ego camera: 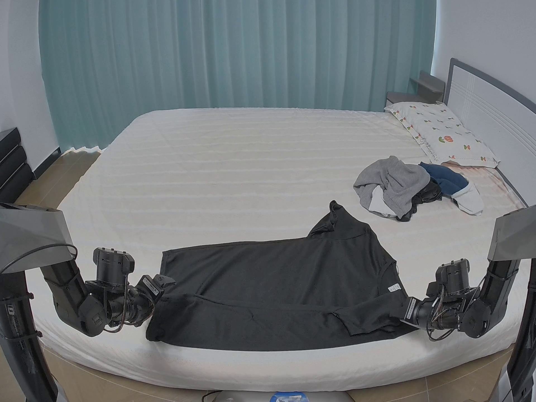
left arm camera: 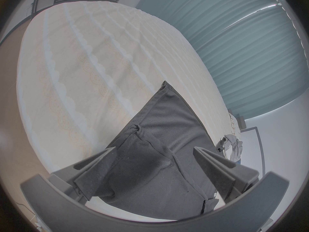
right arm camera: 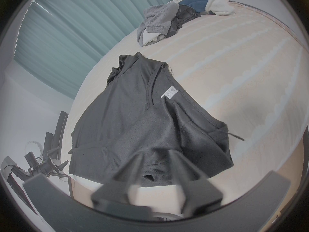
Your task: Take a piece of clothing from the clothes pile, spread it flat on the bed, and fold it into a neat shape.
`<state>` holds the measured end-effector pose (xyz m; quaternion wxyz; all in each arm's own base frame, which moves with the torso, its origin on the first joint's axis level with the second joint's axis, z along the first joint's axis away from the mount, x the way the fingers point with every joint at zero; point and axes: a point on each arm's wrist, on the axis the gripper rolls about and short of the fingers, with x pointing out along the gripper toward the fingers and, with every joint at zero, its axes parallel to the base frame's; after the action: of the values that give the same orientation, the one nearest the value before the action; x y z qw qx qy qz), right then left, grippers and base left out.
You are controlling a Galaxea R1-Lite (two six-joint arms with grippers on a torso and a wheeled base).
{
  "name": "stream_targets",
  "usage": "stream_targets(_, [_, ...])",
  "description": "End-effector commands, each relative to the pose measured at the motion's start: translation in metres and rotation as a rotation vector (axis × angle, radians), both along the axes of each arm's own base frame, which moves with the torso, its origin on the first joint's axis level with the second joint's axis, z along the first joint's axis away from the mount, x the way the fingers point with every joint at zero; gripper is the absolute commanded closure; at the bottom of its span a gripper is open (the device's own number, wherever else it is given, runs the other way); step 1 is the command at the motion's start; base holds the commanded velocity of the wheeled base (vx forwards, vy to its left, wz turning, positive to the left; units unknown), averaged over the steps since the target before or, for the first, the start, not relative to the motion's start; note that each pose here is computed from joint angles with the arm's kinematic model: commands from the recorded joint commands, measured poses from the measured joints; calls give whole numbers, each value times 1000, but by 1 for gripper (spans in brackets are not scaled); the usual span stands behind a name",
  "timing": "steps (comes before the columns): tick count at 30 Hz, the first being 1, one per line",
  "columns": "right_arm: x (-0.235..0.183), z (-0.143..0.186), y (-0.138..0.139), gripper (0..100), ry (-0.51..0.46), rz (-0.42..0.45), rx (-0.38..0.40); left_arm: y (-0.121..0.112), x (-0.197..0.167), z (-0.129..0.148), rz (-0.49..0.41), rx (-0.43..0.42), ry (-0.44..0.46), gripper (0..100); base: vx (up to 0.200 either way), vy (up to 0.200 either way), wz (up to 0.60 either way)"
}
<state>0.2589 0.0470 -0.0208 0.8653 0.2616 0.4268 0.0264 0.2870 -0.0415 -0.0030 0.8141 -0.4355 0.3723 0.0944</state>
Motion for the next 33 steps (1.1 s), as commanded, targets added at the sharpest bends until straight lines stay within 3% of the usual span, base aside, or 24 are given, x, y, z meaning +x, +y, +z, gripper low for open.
stream_targets(1, [-2, -1, -1, 100, 5, 1, -10, 0, 0, 0, 0, 0, 1, 0, 0, 0, 0])
stream_targets(20, [-5, 3, -10, 100, -15, 19, -61, 0, 0, 0, 1, -1, 1, 0, 0, 0, 0])
stream_targets(21, [-4, 3, -10, 0, -23, 19, -59, 0, 0, 0, 1, -1, 1, 0, 0, 0, 0])
stream_targets(29, [1, 7, -9, 0, -46, 1, -15, 0, 0, 0, 3, -1, 1, 0, 0, 0, 0])
stream_targets(33, [4, 14, -8, 0, -58, -13, 56, 0, 0, 0, 3, -3, 1, 0, 0, 0, 0])
